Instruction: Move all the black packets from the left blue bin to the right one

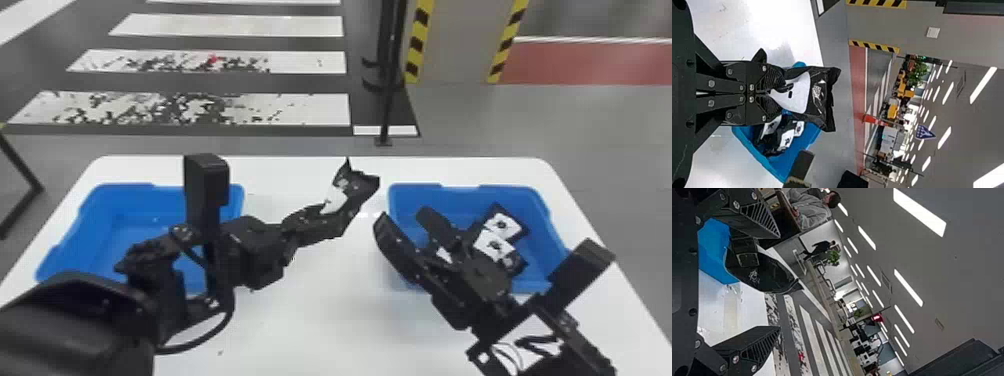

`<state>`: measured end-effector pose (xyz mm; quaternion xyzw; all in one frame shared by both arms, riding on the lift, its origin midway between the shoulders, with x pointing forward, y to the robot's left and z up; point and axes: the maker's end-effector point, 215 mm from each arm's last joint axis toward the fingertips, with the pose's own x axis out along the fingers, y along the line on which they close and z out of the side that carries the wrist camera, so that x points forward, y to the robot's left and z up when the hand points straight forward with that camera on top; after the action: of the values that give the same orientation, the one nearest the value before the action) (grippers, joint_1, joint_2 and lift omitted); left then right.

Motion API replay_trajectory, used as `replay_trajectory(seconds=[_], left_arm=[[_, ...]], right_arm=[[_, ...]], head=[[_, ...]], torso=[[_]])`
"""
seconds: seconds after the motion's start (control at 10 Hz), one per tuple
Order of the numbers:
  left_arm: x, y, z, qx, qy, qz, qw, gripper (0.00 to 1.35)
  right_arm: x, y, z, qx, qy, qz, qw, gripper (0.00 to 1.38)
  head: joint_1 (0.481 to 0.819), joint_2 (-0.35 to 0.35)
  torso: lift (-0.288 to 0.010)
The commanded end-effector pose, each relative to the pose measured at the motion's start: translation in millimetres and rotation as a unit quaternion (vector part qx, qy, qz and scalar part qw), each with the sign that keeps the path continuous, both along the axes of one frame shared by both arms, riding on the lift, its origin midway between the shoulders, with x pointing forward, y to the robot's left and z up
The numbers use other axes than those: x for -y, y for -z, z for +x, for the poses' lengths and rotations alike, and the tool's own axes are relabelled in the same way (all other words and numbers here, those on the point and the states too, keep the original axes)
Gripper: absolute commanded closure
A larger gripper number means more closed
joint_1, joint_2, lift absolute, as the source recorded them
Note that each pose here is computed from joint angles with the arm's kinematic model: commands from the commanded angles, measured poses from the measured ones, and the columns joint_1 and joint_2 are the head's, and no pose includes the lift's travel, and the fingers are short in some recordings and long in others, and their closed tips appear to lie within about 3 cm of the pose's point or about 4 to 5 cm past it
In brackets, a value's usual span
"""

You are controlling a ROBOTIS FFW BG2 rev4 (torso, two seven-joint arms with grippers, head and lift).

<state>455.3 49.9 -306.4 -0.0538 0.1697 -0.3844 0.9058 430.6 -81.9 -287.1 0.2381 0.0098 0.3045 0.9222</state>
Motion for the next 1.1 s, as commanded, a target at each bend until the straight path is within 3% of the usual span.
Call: replay_trajectory(seconds=[0.0,0.3,0.4,0.6,0.8,0.9,1.0], left_arm=[[19.3,-6.2,-7.3,0.002,0.022,-0.013,0.9997,1.21],[47.0,-9.0,-21.6,-0.005,0.054,-0.027,0.9982,1.21],[51.6,-8.7,-24.8,-0.008,0.059,-0.03,0.9978,1.21],[54.5,-6.6,-27.7,-0.012,0.064,-0.03,0.9974,1.21],[53.0,-7.1,-26.8,-0.012,0.062,-0.031,0.9975,1.21],[52.4,-9.5,-26.7,-0.011,0.061,-0.037,0.9974,1.21],[49.9,-9.6,-27.0,-0.014,0.054,-0.047,0.9973,1.06]], right_arm=[[1.9,2.2,7.4,-0.002,0.002,0.001,1.0,0.21],[6.6,-1.5,21.3,0.002,0.007,0.003,1.0,0.21],[7.1,-1.1,23.0,0.002,0.008,0.004,1.0,0.29],[8.5,-0.1,25.3,-0.005,0.011,0.016,1.0,0.88],[6.3,3.6,24.0,-0.013,0.008,0.024,1.0,1.28],[1.6,4.8,22.2,-0.022,0.002,0.047,0.999,1.28],[1.4,4.9,22.3,-0.024,0.003,0.052,0.998,1.28]], head=[[0.695,-0.035],[0.695,-0.083],[0.695,-0.099],[0.695,-0.114],[0.695,-0.119],[0.695,-0.116],[0.695,-0.114]], torso=[[-0.14],[-0.14],[-0.14],[-0.14],[-0.14],[-0.14],[-0.14]])
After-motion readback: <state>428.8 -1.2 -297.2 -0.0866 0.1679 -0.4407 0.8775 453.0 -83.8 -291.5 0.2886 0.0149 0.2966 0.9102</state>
